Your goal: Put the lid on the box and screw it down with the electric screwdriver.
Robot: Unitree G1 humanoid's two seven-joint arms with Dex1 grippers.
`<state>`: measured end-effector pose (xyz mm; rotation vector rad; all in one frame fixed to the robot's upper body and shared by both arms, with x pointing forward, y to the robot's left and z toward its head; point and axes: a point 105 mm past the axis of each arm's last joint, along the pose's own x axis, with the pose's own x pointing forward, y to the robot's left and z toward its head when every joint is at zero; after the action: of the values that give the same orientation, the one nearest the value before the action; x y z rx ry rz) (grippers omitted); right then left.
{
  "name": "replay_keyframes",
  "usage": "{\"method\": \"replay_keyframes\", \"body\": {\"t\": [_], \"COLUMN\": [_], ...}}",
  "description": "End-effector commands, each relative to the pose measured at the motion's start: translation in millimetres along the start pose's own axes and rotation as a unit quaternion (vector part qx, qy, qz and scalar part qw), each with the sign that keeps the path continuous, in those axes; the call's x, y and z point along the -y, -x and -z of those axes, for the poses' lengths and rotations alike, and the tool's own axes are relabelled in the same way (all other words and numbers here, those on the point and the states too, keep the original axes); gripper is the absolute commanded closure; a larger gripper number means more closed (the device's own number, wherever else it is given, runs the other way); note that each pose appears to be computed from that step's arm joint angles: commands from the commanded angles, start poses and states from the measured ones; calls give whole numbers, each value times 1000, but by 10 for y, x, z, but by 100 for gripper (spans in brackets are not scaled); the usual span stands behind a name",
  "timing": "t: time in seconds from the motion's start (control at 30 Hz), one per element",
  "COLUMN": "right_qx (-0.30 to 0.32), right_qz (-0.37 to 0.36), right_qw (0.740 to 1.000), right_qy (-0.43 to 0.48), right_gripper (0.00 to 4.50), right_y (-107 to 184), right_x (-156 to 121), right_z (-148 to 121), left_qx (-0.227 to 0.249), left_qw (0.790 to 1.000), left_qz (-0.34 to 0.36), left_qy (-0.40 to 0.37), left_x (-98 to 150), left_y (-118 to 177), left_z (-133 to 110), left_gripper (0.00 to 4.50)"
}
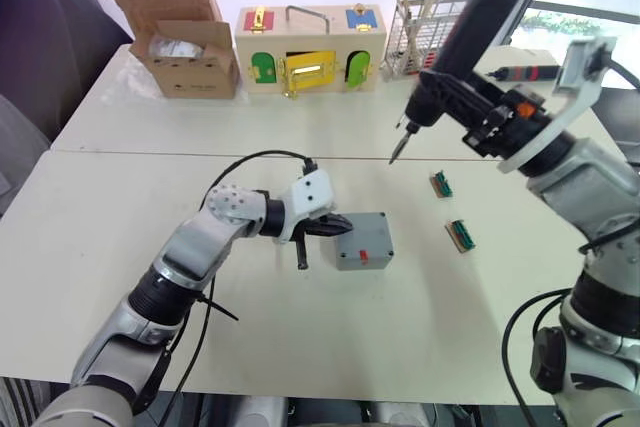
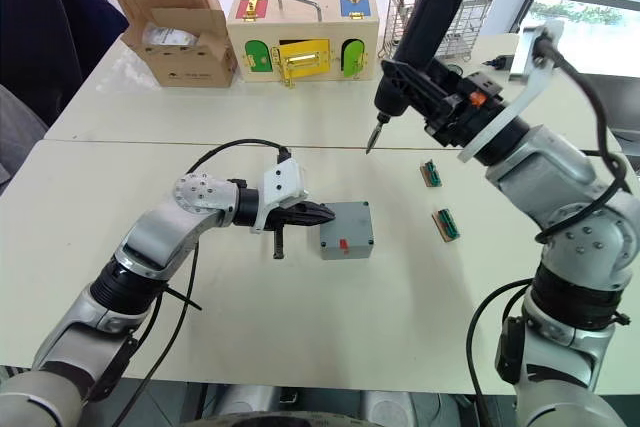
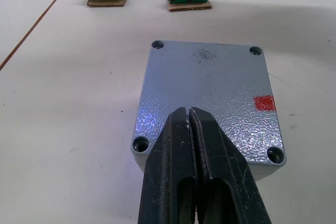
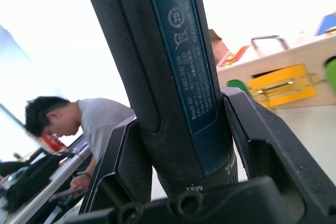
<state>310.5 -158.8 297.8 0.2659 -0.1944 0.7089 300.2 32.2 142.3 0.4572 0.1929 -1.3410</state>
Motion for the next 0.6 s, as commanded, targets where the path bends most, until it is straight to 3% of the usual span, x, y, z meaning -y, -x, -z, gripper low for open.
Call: {"method": "replay_keyframes", "body": {"t": [0.03,0.1,0.2,0.27,0.3,0.33,0.4,0.6], "right_qx": [25,32,21,-56,-129,-199,-283,-444], "right_qz": [62,98,90,154,184,198,207,249], "right_qw": [997,994,995,984,972,957,934,860], "right_qy": [24,45,29,69,71,76,73,-46], "right_gripper": [259,259,259,259,259,259,259,259], "right_y": [4,17,90,276,423,584,802,1422], "right_x": [153,280,390,675,817,892,968,1128], "right_z": [-303,-471,-590,-621,-563,-479,-355,165], "left_qx": [29,49,61,67,69,70,69,69], "left_qw": [999,998,998,997,996,995,994,990], "left_qz": [-12,-5,13,43,60,70,77,108], "left_qy": [14,25,25,3,-11,-19,-30,-50], "left_x": [-55,-43,29,176,258,315,368,562], "left_y": [50,64,66,90,113,132,142,166], "left_z": [-150,-259,-374,-486,-533,-564,-590,-612], "left_gripper": [450,450,450,450,450,450,450,450]}}
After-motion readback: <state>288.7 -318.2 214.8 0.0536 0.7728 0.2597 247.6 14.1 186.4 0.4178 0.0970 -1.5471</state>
